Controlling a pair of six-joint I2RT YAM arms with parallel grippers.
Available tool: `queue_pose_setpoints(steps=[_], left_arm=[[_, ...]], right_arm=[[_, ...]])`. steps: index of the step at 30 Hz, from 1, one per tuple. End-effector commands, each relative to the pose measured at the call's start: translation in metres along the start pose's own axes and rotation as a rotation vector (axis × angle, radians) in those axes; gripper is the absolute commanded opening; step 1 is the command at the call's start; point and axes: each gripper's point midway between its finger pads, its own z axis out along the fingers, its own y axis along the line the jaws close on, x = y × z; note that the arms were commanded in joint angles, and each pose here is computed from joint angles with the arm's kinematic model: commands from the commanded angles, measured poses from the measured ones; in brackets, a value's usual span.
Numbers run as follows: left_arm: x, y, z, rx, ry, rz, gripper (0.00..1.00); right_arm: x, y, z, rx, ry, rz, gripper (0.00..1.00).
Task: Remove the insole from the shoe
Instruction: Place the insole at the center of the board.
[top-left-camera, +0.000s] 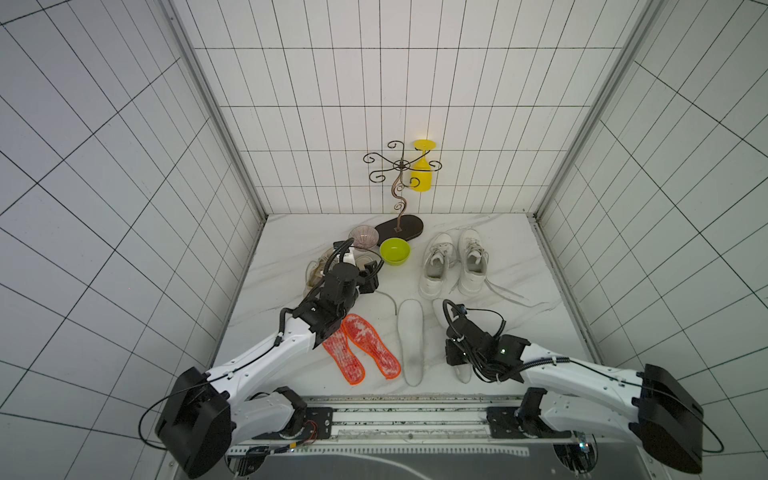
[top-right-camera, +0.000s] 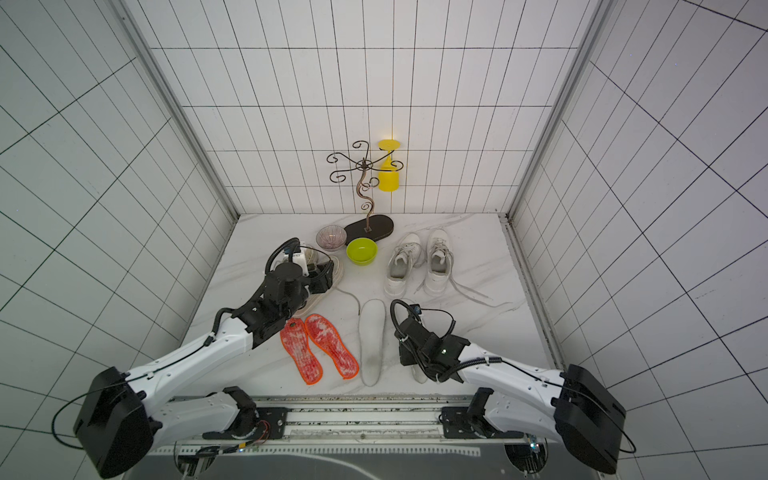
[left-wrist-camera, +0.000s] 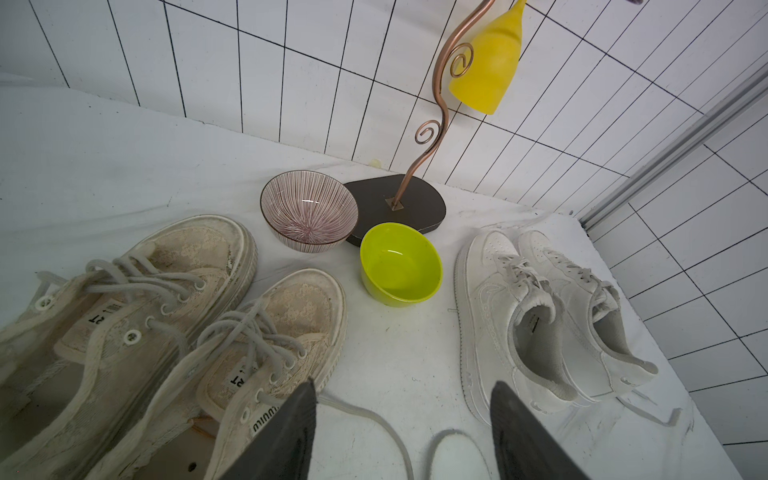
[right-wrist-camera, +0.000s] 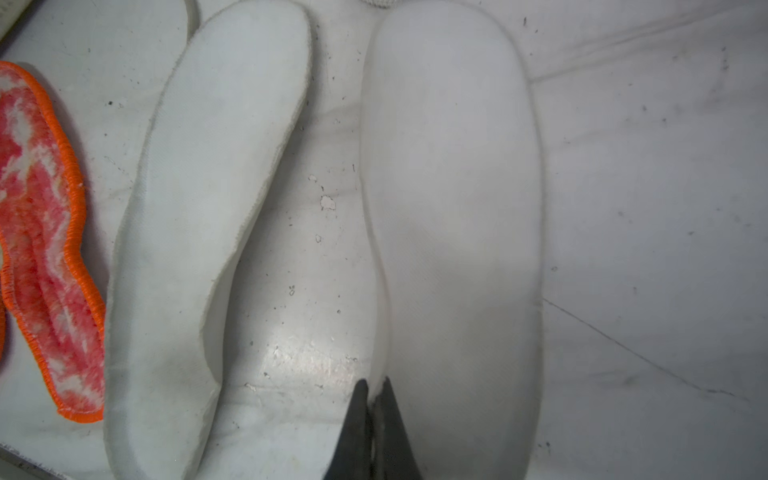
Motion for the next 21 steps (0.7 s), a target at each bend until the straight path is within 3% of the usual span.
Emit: queue_pose_setpoints(steps=[1, 14, 17, 21], left_arm=[[-0.006, 0.007, -0.005, -0.019, -0.033, 0.007, 0.65], [-0.001, 0.018, -0.002, -0.068, -0.016, 0.051, 0.67], [-0.001, 0.022, -0.003, -0.09, -0.014, 0.078, 0.69], [-0.01, 0.044, -0.014, -0.204, -0.058, 0.105, 0.77]], right_arm=[[0.001, 0.01, 0.006, -0.043, 0.0, -0.023, 0.0], [-0.015, 0.018, -0.013, -0.094, -0.067, -0.039, 0.42], [-0.033, 0.01, -0.031, -0.046, -0.128, -0.031, 0.53], [-0.073, -0.01, -0.067, 0.053, -0.287, -0.003, 0.78]])
